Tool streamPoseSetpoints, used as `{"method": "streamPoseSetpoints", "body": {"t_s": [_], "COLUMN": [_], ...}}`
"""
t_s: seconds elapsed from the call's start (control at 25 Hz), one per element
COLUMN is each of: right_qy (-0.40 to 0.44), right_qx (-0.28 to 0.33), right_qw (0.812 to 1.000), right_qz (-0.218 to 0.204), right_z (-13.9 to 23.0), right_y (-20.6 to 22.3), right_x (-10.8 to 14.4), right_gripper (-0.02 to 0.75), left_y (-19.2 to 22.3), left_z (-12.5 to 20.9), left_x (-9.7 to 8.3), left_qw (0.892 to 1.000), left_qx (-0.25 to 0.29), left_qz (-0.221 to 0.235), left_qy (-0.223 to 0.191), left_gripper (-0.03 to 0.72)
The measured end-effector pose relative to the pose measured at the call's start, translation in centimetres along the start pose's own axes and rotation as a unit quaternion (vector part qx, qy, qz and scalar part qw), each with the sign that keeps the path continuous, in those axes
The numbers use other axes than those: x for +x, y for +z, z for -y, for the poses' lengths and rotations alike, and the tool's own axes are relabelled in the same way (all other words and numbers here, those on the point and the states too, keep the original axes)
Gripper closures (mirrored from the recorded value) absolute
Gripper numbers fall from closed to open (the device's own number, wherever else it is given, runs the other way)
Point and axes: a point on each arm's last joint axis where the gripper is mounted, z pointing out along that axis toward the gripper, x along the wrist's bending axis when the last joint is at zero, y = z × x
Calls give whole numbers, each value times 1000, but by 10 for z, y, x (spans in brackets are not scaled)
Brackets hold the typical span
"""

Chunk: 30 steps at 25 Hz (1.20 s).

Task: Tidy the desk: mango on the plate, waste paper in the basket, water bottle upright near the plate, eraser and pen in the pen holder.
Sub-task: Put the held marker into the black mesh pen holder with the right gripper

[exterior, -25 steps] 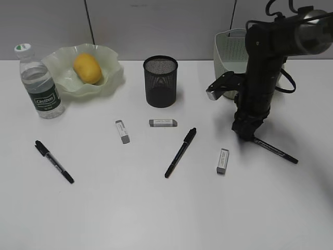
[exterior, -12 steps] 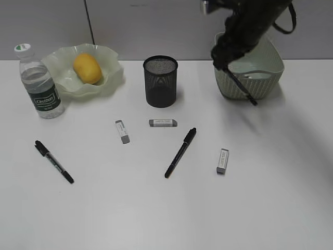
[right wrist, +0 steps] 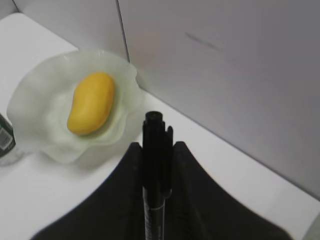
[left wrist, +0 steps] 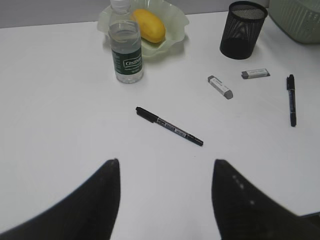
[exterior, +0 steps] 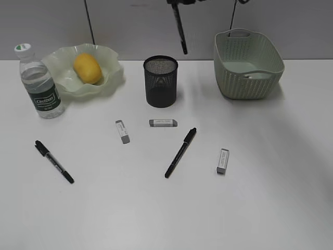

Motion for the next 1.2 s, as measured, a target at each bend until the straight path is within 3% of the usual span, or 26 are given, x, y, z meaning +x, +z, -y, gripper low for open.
{"method": "streamPoseSetpoints", "body": {"t_s": [0.16, 0.4, 0.96, 1.08, 1.2], "right_qy": [-6, -4, 11, 12, 13], "right_qx": [-39, -44, 20, 27, 33], "right_qw": [999, 999, 1000, 999, 999], "right_qz": [12, 27, 18, 14, 10], "right_z": [-2, 18, 69, 71, 73], "right_y": [13, 40, 80, 81, 81], "right_x": [16, 18, 16, 17, 17], "right_gripper": [587, 588, 589, 554, 453], "left_y": [0, 0, 0, 0, 0], "left_z": [0, 0, 0, 0, 0], "left_x": [0, 0, 0, 0, 0], "left_qw": [1000, 1000, 1000, 1000, 1000], "left_qx": [0, 0, 0, 0, 0], "left_qz": [0, 0, 0, 0, 0], "left_qy": [0, 0, 0, 0, 0], "left_gripper": [246, 246, 251, 251, 251]}}
